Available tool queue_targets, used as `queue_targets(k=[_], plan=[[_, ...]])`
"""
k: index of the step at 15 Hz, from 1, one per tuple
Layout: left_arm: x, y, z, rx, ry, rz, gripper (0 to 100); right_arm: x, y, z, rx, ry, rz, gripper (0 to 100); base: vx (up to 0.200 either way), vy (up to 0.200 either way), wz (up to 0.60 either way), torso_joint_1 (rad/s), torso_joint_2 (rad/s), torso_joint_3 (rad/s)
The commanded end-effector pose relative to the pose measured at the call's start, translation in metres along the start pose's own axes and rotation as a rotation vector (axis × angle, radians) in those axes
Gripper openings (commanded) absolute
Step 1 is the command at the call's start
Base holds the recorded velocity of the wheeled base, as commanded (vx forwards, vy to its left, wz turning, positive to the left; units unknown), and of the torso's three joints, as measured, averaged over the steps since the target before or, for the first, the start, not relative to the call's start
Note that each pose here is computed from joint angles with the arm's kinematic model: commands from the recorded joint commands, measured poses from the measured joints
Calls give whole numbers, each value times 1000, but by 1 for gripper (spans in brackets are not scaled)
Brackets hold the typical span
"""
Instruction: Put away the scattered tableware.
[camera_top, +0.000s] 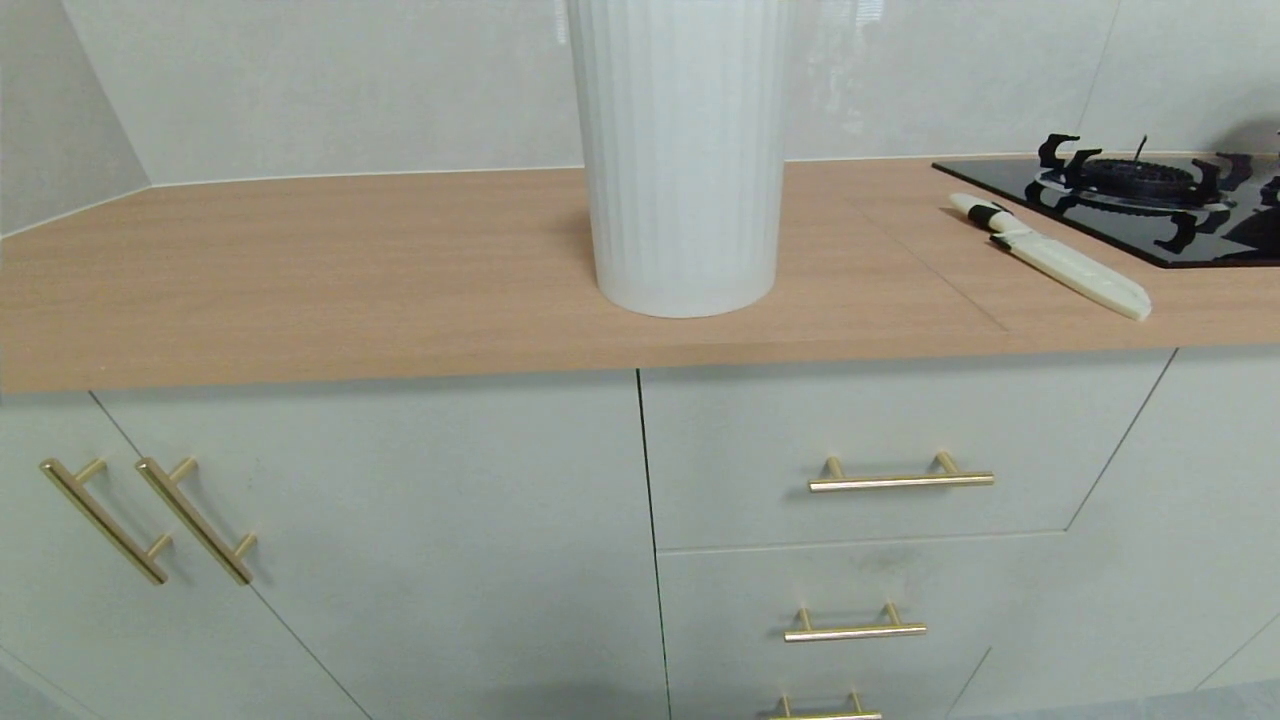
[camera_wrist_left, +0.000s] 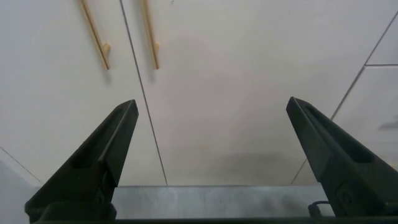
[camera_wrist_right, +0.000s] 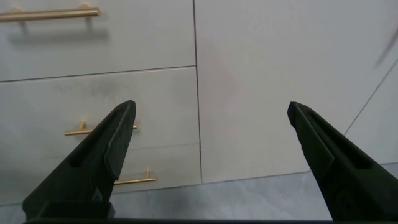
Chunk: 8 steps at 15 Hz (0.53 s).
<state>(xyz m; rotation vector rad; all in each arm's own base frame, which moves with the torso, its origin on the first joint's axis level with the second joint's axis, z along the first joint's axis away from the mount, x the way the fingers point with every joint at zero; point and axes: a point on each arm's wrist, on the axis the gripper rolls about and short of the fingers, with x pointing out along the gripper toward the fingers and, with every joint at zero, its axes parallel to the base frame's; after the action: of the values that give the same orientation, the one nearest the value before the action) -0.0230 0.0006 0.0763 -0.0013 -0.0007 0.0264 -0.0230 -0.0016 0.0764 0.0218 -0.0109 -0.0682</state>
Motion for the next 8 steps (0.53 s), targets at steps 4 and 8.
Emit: queue_targets(k=[4, 8], plan=[[0, 0, 0, 0, 1, 0, 100, 0, 0, 0, -2, 1, -1, 100, 0, 0, 0, 0, 0, 0], [0, 0, 0, 0, 1, 1, 100, 0, 0, 0, 0, 1, -1, 100, 0, 0, 0, 0, 0, 0]])
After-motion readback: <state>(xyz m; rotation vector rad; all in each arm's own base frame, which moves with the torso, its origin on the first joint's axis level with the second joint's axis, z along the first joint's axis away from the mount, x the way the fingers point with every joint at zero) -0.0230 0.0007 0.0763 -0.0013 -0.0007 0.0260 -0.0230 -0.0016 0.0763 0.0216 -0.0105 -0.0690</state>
